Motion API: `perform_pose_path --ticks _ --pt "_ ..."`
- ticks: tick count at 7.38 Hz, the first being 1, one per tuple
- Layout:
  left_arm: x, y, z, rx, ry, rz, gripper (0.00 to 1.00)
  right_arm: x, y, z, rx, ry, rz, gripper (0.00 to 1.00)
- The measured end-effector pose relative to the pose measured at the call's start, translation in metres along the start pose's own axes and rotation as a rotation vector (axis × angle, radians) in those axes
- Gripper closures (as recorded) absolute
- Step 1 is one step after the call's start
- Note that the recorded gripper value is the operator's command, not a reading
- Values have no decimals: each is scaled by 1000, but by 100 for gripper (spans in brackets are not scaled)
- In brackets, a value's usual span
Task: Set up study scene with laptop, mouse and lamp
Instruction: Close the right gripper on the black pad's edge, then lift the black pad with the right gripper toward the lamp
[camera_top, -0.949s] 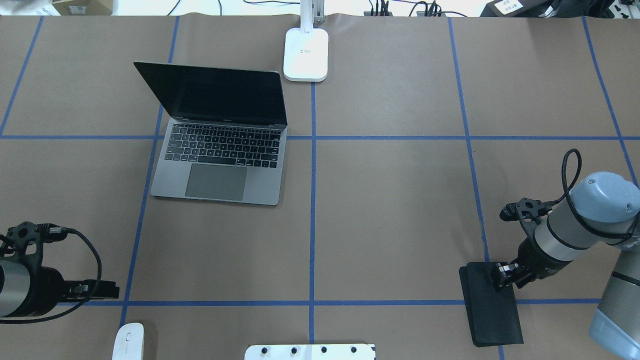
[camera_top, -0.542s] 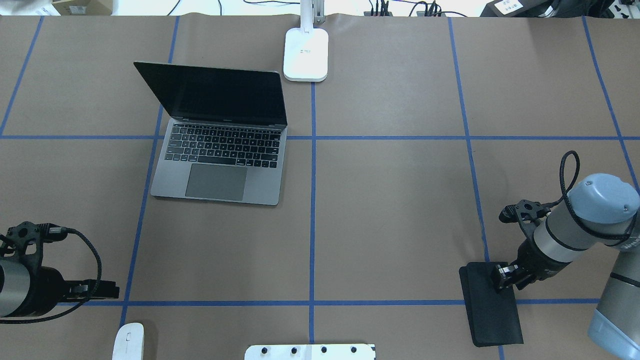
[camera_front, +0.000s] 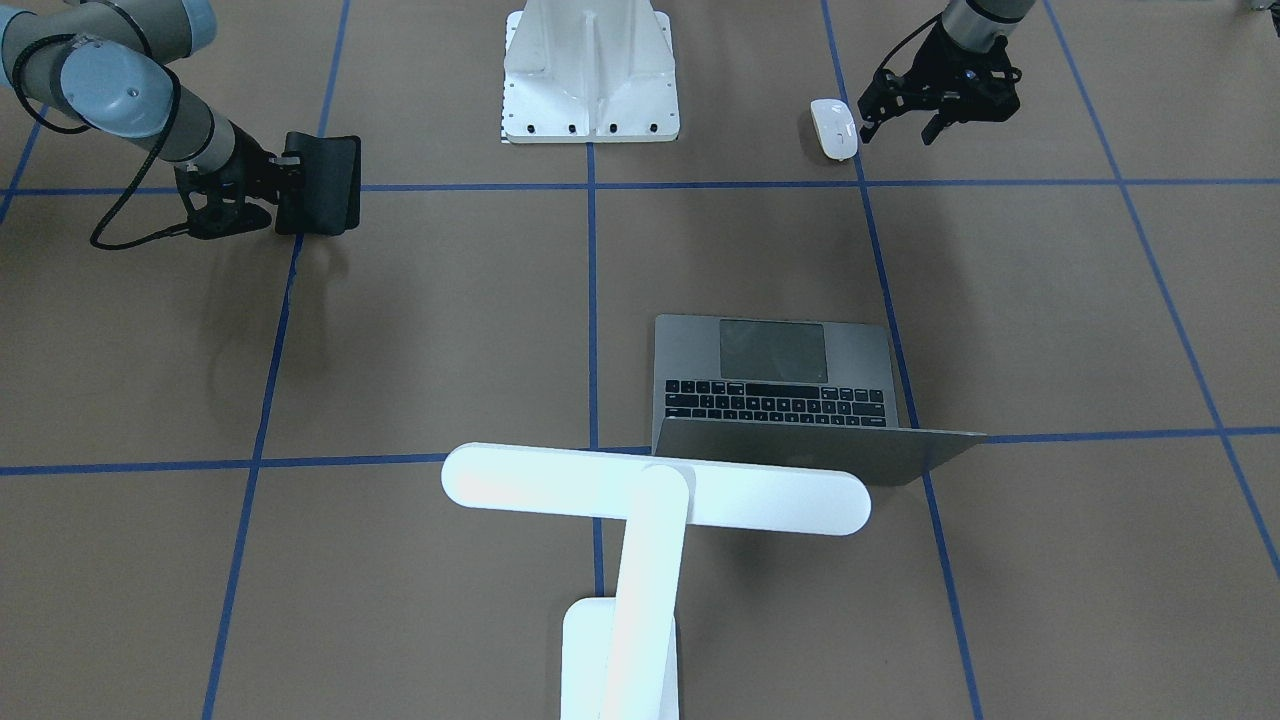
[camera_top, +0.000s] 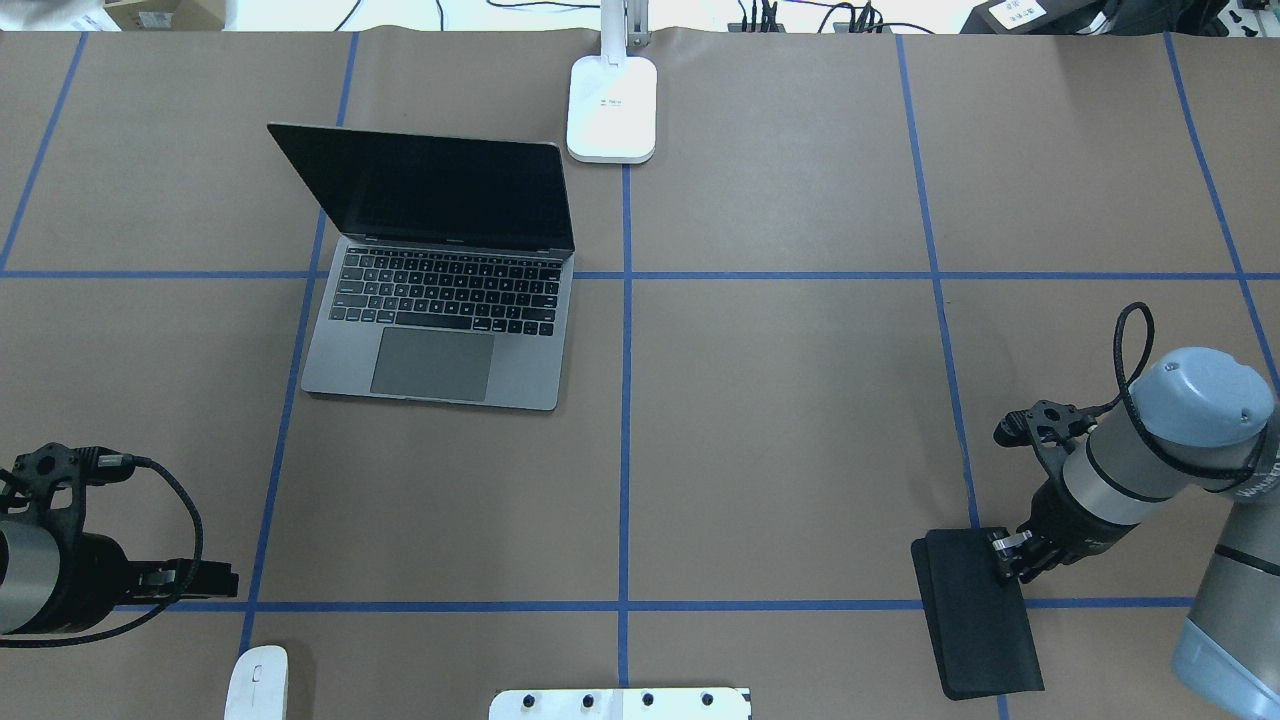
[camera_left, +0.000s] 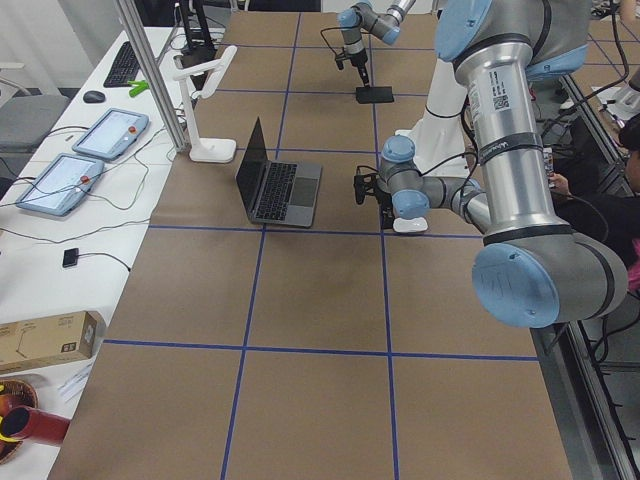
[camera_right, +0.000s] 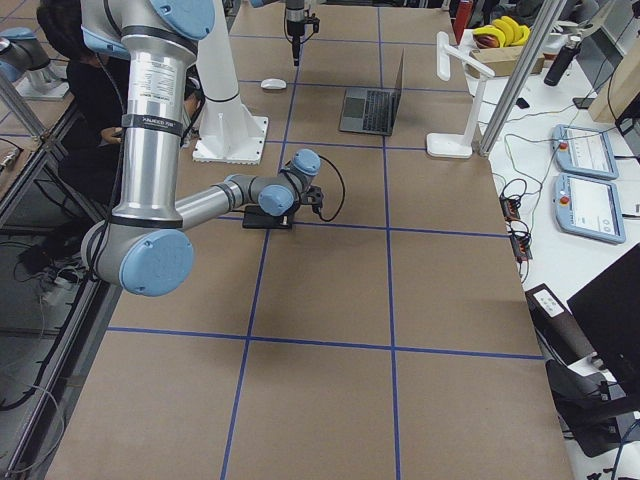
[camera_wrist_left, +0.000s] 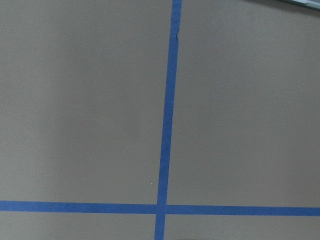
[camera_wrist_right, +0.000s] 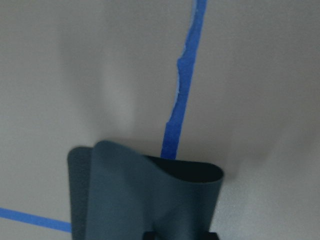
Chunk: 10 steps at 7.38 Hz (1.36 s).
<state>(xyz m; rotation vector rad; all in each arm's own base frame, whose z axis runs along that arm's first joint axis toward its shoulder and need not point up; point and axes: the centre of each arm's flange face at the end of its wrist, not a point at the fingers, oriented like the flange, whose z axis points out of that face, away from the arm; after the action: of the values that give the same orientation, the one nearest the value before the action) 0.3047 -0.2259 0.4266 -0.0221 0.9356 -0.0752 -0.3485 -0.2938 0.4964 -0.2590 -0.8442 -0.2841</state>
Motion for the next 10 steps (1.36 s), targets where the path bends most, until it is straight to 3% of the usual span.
perform_pose_path --ticks 5,8,10 --pt "2 0 -2 1 5 1 1 -1 -4 -14 35 -8 0 90" --pt "6 1 -10 3 18 2 1 -15 -17 -90 150 -97 5 90" --pt "4 2 -11 5 14 -26 1 -48 -50 -141 198 -113 20 89"
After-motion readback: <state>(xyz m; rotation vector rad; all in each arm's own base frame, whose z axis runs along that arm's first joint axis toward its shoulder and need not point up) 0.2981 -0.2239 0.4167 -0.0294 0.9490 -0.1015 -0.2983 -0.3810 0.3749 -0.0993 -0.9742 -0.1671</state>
